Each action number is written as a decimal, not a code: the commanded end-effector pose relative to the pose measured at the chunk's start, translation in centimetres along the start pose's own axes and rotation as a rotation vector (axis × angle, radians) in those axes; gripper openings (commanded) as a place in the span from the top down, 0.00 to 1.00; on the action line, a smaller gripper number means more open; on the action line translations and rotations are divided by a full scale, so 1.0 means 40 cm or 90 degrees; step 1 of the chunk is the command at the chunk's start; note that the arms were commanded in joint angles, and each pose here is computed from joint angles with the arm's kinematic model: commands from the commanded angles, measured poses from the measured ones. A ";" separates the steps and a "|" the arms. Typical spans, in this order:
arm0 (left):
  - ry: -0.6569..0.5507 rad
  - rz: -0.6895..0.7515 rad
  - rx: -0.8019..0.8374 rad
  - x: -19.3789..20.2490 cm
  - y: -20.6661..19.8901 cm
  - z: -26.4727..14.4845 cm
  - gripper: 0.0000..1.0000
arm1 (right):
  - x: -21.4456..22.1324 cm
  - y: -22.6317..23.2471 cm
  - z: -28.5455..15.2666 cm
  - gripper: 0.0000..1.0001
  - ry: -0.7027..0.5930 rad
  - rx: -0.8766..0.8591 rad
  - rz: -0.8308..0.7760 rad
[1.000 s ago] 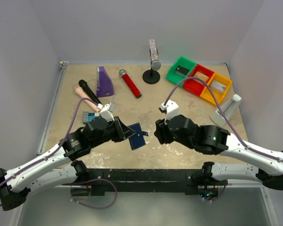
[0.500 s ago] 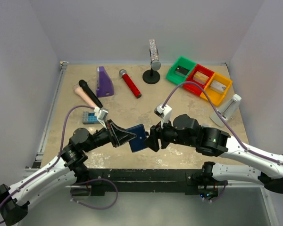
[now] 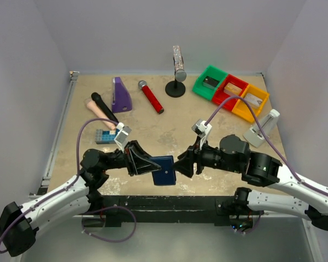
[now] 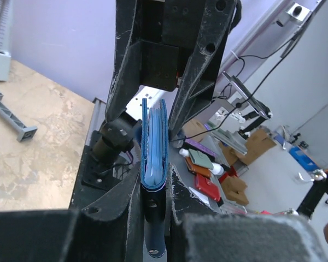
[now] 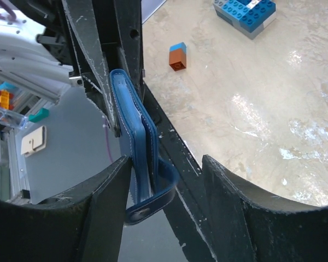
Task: Take the credit cards out of the card holder
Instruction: Open the card holder.
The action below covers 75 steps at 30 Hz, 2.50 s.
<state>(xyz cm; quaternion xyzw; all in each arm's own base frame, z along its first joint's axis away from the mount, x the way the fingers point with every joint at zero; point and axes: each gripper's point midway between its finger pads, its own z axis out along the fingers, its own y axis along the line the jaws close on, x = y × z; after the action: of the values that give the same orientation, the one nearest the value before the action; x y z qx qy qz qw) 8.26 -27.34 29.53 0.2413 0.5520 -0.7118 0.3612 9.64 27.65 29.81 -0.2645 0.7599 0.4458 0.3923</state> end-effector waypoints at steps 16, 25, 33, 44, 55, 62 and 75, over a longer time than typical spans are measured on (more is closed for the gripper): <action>-0.003 0.054 0.176 -0.028 -0.124 -0.009 1.00 | -0.047 0.046 -0.043 0.40 -0.071 -0.080 0.037; -0.002 0.048 0.176 -0.025 -0.120 -0.009 1.00 | -0.043 0.063 -0.037 0.39 -0.064 -0.105 0.043; 0.003 0.042 0.171 -0.024 -0.114 -0.005 1.00 | -0.054 0.082 -0.042 0.35 -0.082 -0.134 0.053; 0.004 0.042 0.164 -0.021 -0.108 -0.005 1.00 | -0.065 0.077 -0.060 0.34 -0.108 -0.129 0.052; 0.003 0.039 0.161 -0.026 -0.107 -0.001 1.00 | -0.057 0.083 -0.035 0.34 -0.078 -0.131 0.053; -0.002 0.040 0.162 -0.034 -0.113 0.000 1.00 | -0.045 0.089 -0.017 0.34 -0.055 -0.140 0.054; -0.005 0.040 0.172 -0.049 -0.110 0.017 1.00 | -0.032 0.168 0.004 0.36 0.001 -0.244 0.055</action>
<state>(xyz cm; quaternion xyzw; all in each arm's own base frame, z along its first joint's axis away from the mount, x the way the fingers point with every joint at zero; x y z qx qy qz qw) 5.33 -26.84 31.20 0.3090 0.4757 -0.7616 0.3135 6.87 30.00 30.75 -0.2779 0.7136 0.5539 0.3268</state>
